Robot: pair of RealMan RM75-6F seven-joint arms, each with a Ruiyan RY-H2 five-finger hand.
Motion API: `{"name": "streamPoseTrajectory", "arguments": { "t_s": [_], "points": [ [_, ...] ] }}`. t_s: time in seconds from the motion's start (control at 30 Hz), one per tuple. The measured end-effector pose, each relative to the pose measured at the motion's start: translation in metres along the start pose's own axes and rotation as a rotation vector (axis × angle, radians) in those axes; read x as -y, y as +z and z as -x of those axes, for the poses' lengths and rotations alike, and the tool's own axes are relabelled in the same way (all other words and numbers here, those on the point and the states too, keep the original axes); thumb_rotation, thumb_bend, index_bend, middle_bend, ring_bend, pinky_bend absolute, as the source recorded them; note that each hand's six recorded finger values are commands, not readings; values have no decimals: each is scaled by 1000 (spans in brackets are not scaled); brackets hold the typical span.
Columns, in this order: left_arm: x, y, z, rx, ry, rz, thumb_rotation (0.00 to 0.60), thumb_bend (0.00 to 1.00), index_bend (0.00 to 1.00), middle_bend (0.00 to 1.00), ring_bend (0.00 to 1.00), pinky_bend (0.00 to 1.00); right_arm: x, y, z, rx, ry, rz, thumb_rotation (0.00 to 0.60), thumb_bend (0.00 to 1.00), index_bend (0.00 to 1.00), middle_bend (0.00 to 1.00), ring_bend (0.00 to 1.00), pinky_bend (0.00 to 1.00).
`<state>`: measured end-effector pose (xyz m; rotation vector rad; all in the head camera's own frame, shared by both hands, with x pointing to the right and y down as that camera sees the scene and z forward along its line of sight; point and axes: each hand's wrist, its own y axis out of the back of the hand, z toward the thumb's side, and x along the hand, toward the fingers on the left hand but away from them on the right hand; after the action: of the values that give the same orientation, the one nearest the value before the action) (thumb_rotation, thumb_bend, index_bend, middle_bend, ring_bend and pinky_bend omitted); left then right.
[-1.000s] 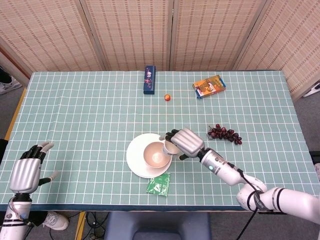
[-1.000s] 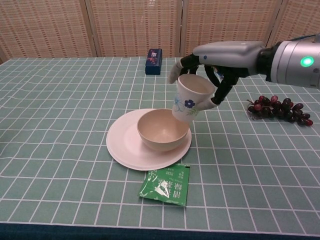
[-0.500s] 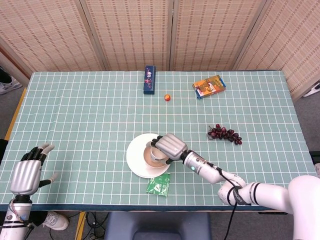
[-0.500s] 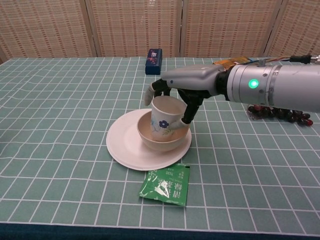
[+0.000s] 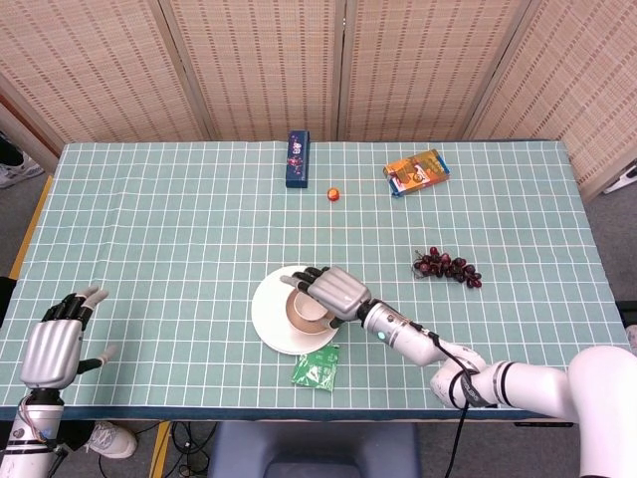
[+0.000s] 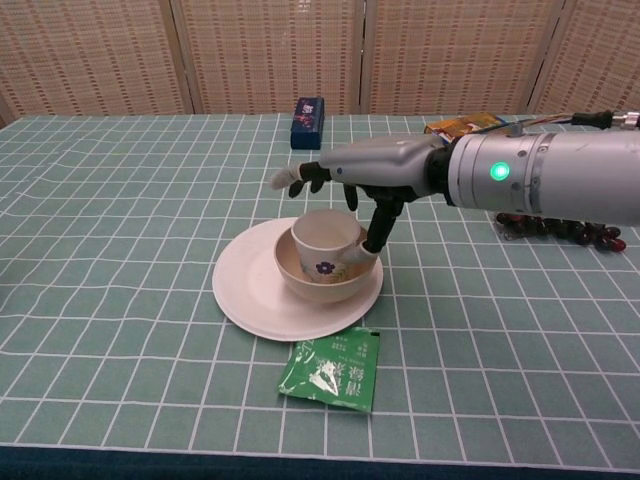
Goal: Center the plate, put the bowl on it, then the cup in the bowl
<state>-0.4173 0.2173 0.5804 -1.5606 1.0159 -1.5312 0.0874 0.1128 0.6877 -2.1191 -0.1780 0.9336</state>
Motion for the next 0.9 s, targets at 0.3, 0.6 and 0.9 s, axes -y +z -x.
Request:
{"name": "streamPoseTrajectory", "arguments": {
  "t_s": [0.3,0.6,0.9],
  "points": [
    [-1,-2,-3,-2,1,3,600,140,190,177,178,278,-39,-31,-53,73,-133,-16,600,224,0,138,95,300],
    [0,-1,-6,0,-1,3,600,140,190,177,178,278,-47,-79,-153,298,-277,-63,600,255,75,245,185,361],
    [0,-1,-7,-6,3,-1,600,140,190,177,178,278,-20,-113,-266,585,-366,-104,600,264,134,267,193,362]
  ]
}}
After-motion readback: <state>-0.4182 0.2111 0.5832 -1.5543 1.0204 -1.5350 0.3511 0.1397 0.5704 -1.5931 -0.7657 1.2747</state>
